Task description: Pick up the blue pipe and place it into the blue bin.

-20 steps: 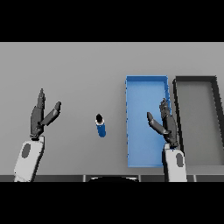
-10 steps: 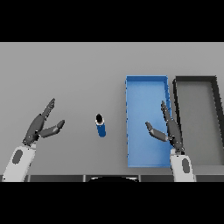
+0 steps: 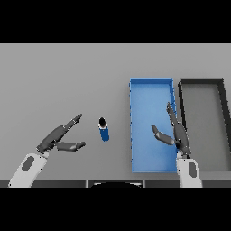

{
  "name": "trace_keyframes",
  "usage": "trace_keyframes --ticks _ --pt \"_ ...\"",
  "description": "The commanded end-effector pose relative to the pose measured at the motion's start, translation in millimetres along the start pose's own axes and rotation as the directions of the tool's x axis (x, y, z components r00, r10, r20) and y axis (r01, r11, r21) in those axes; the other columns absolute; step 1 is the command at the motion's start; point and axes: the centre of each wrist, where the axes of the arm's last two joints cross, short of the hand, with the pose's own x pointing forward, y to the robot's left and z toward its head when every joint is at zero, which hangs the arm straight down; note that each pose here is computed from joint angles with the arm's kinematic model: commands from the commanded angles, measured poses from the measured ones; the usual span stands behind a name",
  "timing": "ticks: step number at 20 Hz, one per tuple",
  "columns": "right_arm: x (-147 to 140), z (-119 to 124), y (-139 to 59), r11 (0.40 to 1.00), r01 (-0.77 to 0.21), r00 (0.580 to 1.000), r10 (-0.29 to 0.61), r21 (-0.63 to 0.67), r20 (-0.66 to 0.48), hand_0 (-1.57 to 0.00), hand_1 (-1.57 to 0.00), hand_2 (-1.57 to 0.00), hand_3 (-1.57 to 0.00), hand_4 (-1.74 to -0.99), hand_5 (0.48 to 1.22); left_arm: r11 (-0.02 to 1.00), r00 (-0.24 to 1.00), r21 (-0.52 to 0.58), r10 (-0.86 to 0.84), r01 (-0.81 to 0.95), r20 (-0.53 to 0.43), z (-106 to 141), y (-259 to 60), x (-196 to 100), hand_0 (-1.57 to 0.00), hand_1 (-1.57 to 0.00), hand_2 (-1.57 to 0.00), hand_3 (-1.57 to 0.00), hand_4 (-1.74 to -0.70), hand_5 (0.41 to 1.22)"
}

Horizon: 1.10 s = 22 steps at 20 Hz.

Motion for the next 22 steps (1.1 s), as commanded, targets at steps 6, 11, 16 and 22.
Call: trace_keyframes --ticks 6,11,16,22 --pt "-1.8 5.8 5.2 1.0 0.012 1.0 -0.012 0.012 -0.007 0.0 0.0 0.0 0.0 -1.265 0.616 0.995 1.0 -0.102 0.014 -0.012 0.02 -20.3 -36.9 -3.2 0.0 0.0 0.0 0.0 -1.11 0.447" --pt "-0.4 8.9 5.5 1.0 0.012 1.0 -0.012 -0.001 -0.011 0.0 0.0 0.0 0.0 -1.276 0.613 0.99 1.0 -0.135 0.029 -0.027 0.01 -49.7 -58.3 -3.9 0.0 0.0 0.0 0.0 -1.11 0.447" --pt "-0.5 8.3 4.2 1.0 0.014 1.0 -0.014 -0.003 -0.015 0.0 0.0 0.0 0.0 -1.266 0.598 0.988 0.999 -0.152 0.033 -0.032 0.003 -79.8 -71.9 -11.7 0.0 0.0 0.0 0.0 -1.1 0.441" --pt "-5.1 9.8 4.4 1.0 0.021 1.0 -0.021 -0.009 -0.023 0.0 0.0 0.0 0.0 -1.266 0.601 0.98 0.987 -0.163 0.133 -0.117 0.093 -100.2 -89.0 -13.0 0.0 -0.03 -0.11 -0.1 -1.14 0.55"
